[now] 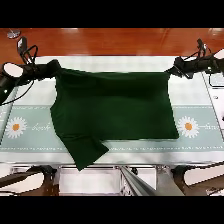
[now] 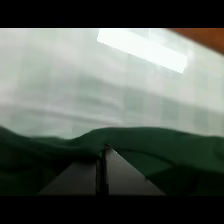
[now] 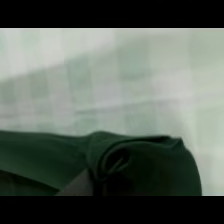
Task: Fold the shirts.
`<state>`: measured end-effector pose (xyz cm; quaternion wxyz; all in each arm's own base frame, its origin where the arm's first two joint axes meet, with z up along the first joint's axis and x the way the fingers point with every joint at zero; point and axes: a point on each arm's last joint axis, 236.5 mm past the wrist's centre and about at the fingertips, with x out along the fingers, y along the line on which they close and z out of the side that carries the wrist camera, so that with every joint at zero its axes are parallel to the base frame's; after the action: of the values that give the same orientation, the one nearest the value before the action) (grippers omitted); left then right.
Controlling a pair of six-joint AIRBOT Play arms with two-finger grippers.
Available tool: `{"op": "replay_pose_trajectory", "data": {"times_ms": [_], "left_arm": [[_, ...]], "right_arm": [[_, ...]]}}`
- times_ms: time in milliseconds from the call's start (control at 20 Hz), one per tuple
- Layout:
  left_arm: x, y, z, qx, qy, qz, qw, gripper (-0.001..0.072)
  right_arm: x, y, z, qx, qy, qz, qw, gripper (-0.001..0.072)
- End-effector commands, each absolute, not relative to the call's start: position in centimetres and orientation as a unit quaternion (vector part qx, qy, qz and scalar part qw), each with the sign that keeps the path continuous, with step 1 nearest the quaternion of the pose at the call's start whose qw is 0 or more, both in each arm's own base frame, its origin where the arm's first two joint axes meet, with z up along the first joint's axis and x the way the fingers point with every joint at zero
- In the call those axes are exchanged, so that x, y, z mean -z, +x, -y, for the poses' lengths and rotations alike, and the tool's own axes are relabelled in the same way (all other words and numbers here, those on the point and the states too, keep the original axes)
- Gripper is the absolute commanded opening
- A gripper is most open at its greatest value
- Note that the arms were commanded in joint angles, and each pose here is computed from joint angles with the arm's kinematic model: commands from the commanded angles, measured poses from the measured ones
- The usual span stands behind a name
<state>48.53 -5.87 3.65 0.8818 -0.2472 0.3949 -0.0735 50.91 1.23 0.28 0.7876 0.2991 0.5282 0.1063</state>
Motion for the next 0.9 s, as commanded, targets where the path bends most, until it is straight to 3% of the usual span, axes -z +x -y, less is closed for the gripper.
{"op": "replay_pose_trajectory", "data": {"times_ms": [0, 200, 350, 850], "left_arm": [[-0.7, 42.8, 6.7, 0.139, -0.213, -0.51, 0.822, 0.0015], [5.1, 37.0, 7.4, 0.15, -0.205, -0.616, 0.746, 0.0015], [7.5, 35.7, 7.6, 0.148, -0.214, -0.647, 0.717, 0.0015], [6.6, 35.3, 5.2, 0.14, -0.241, -0.657, 0.7, 0.0015]], "right_arm": [[1.0, 46.9, -1.8, -0.134, 0.263, -0.605, 0.74, 0.0034], [5.6, 42.9, -0.9, -0.103, 0.204, -0.674, 0.702, 0.0033], [7.3, 41.6, -0.7, -0.083, 0.211, -0.689, 0.688, 0.0033], [7.2, 41.1, -1.2, -0.083, 0.201, -0.699, 0.682, 0.0034]]}}
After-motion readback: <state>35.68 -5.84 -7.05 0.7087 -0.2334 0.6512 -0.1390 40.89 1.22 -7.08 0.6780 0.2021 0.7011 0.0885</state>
